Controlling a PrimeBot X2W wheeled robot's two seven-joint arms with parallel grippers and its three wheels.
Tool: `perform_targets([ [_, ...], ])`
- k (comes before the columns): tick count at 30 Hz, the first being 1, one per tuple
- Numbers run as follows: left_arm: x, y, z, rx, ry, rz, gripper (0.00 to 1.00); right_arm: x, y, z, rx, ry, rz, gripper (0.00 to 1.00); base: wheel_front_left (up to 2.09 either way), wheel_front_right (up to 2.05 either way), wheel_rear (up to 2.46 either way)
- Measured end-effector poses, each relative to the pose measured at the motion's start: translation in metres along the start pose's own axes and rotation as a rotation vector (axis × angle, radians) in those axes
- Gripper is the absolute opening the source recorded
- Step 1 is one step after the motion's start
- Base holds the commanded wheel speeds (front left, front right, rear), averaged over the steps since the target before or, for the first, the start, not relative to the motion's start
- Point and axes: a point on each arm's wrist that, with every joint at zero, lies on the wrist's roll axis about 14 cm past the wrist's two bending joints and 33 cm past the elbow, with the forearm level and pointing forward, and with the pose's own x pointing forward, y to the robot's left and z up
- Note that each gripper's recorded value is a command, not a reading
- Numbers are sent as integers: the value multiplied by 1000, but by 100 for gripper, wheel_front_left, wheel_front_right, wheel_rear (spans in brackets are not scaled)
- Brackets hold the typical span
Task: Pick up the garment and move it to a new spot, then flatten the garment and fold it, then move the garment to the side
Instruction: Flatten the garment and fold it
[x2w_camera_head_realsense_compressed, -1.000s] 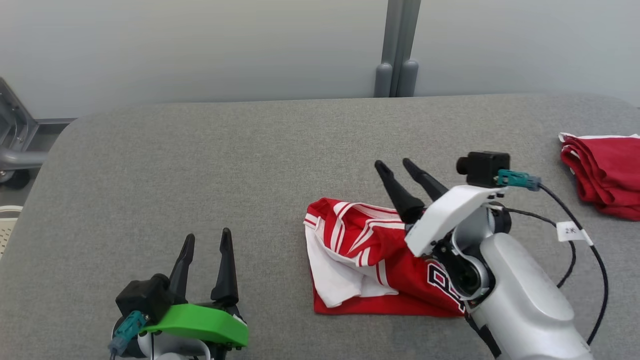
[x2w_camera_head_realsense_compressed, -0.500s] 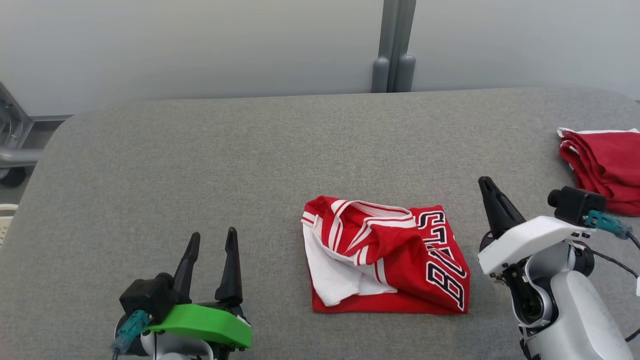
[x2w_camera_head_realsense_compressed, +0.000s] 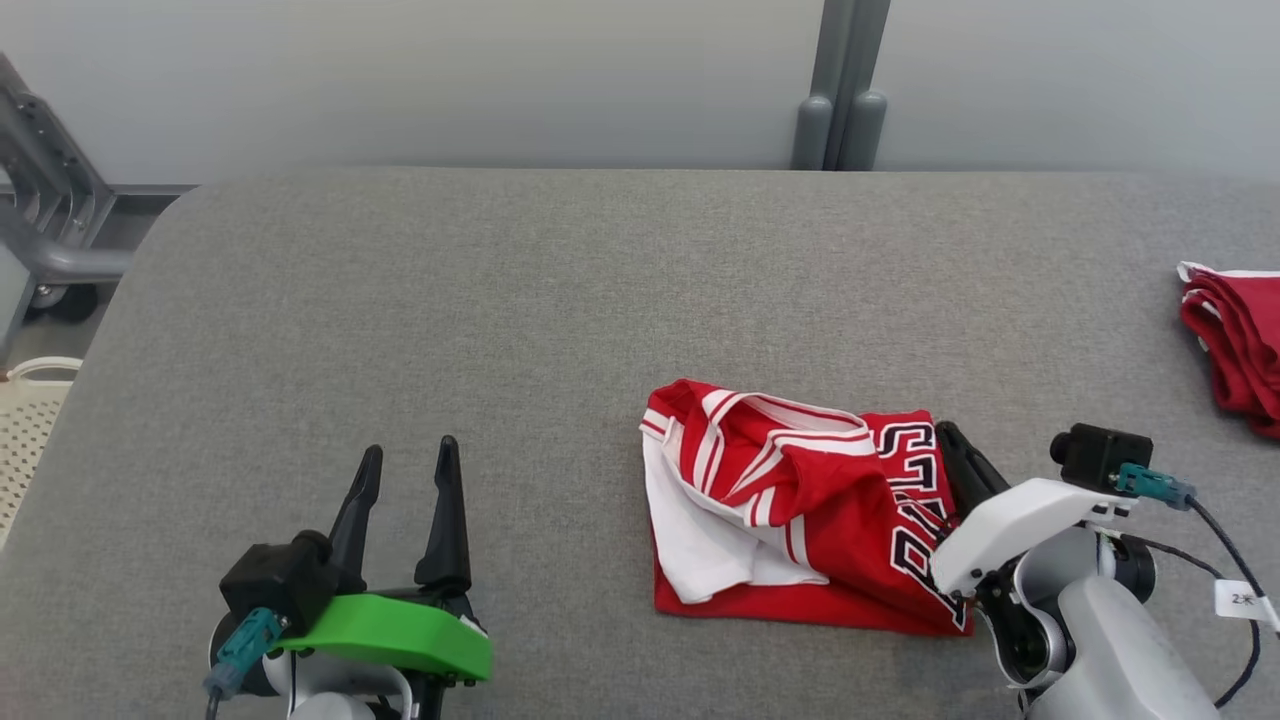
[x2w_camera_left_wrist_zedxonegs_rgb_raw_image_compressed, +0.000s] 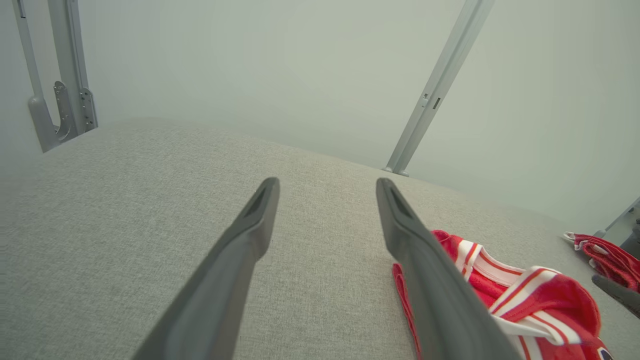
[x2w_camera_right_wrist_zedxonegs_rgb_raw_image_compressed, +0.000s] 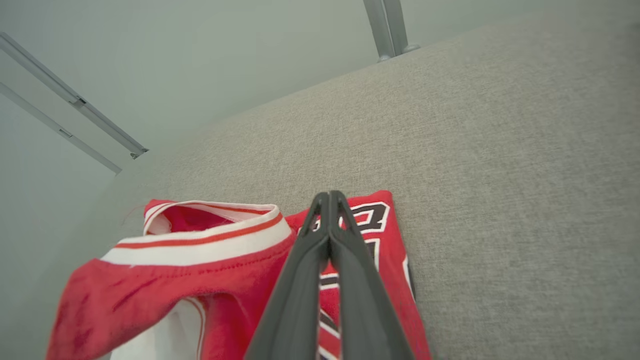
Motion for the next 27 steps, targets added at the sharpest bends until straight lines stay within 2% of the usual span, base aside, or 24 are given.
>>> perform_targets([
  [7, -4, 14, 5, 11, -10, 43, 100, 18, 23, -42, 28, 129, 48, 0, 0, 0, 0],
  [13, -10, 25, 10, 20, -23, 76, 100, 25, 64, -59, 36, 172, 153, 0, 0, 0, 0],
  [24, -13, 28, 16, 24, -41, 85, 100, 9, 127, -91, 5, 262, 347, 0, 0, 0, 0],
  [27, -14, 28, 17, 25, -43, 87, 100, -1, 147, -105, -47, 305, 425, 0, 0, 0, 0],
])
